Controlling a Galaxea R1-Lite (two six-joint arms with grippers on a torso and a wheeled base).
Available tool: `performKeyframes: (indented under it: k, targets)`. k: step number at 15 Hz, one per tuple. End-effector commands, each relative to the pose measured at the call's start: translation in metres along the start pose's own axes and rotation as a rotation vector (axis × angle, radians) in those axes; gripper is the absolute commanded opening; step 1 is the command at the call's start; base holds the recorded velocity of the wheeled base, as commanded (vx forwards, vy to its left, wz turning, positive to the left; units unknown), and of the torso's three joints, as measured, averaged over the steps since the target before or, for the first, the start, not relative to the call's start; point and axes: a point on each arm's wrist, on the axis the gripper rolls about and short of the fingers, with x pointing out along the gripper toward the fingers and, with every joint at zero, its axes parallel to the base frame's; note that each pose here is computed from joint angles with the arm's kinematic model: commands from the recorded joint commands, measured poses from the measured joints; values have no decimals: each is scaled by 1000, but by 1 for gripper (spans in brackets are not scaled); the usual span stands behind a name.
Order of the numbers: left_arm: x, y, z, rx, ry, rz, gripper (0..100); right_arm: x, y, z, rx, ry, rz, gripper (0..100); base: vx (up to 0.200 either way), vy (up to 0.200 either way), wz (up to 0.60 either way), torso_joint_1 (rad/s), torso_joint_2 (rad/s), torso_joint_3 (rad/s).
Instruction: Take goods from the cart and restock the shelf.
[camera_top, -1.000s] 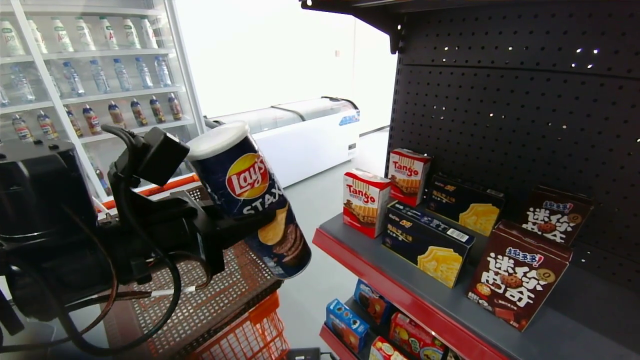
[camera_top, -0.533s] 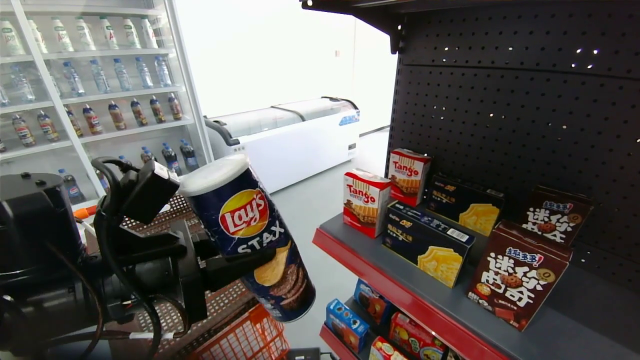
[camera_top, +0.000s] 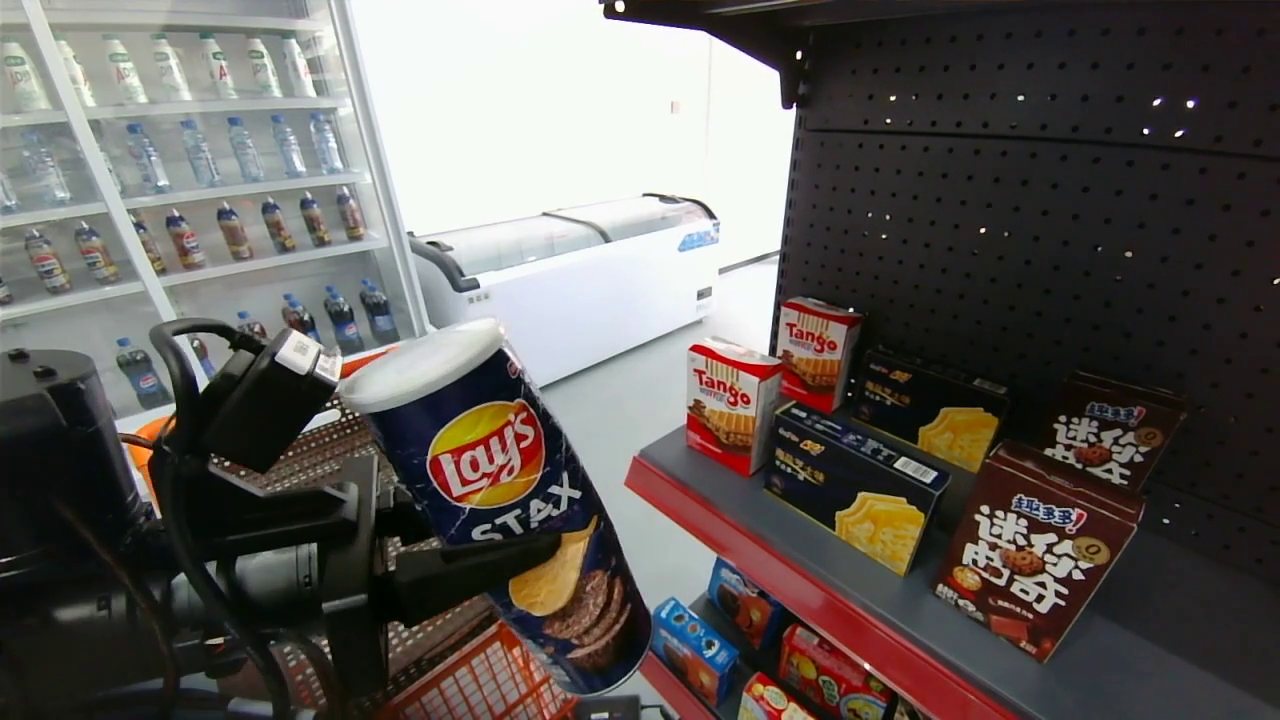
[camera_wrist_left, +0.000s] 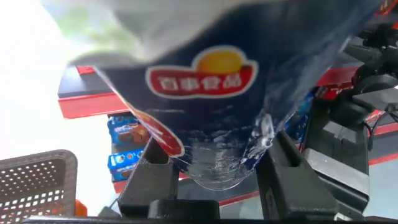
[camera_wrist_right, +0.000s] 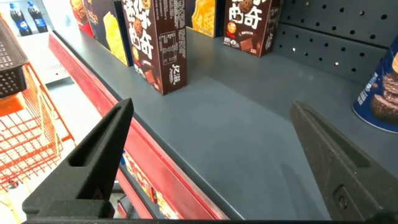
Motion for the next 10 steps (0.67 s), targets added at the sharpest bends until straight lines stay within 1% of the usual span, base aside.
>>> performKeyframes:
  k: [1, 2, 3, 5, 6, 7, 8, 10]
  targets:
    - [0, -1, 1, 5, -5, -4, 0, 0, 0, 0, -1, 1, 3, 100, 0, 0, 0, 0, 0, 0]
    - [-1, 0, 0, 2, -1, -33, 0, 0, 0, 0, -1, 1, 3, 100, 0, 0, 0, 0, 0, 0]
    - [-1, -1, 1, 6, -3, -66, 0, 0, 0, 0, -1, 1, 3, 100, 0, 0, 0, 0, 0, 0]
    - [-1, -3, 0, 24, 1, -96, 0, 0, 0, 0, -1, 1, 3, 100, 0, 0, 0, 0, 0, 0]
    - [-1, -4, -3, 32, 9, -121, 0, 0, 0, 0, -1, 1, 3, 100, 0, 0, 0, 0, 0, 0]
    - [-2, -5, -7, 45, 16, -133, 0, 0, 0, 0, -1, 1, 3, 100, 0, 0, 0, 0, 0, 0]
    - [-2, -6, -10, 52, 25, -142, 0, 0, 0, 0, -1, 1, 3, 100, 0, 0, 0, 0, 0, 0]
    - [-2, -8, -14, 45, 36, -156, 0, 0, 0, 0, -1, 1, 3, 100, 0, 0, 0, 0, 0, 0]
